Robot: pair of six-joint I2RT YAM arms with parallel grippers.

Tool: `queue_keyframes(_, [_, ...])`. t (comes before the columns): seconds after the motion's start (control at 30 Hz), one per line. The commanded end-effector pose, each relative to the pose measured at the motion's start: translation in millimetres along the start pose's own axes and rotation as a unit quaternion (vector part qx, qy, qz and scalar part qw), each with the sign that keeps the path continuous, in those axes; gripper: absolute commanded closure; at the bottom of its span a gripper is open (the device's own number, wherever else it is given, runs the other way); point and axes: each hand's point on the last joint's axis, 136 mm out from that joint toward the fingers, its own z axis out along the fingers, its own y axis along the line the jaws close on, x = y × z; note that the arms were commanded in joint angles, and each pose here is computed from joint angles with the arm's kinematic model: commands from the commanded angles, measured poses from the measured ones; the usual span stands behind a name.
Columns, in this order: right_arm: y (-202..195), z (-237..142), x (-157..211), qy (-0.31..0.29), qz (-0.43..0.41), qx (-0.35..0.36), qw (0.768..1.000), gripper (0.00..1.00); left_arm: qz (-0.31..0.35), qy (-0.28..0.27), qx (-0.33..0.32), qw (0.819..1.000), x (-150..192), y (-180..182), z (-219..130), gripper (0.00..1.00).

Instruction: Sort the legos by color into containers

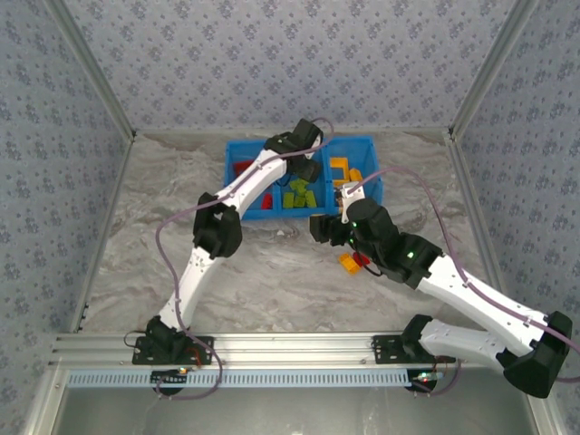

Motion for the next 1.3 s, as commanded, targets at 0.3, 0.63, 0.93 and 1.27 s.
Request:
queue_keyframes(0.3, [-27,-3,9,0.031,0.027,0.071,0.997,0.25,-0.028,-0.032,-0.009,0.999,-24,11,-56,0.15])
queue_keyframes(0.63, [-64,-10,121,0.174,0.170,0.189,0.951,0.30,-0.054,-0.098,0.007,0.994,-27,0,-156,0.22])
queue_keyframes(0.93, [-53,47,146,0.257,0.041,0.158,0.952,0.28,-0.086,-0.111,0.055,0.989,58,-25,-240,0.26])
queue_keyframes(1.27, [-79,96,170,0.375,-0.030,0.130,0.917,0.23,-0.168,-0.116,0.161,0.966,160,-47,-304,0.21])
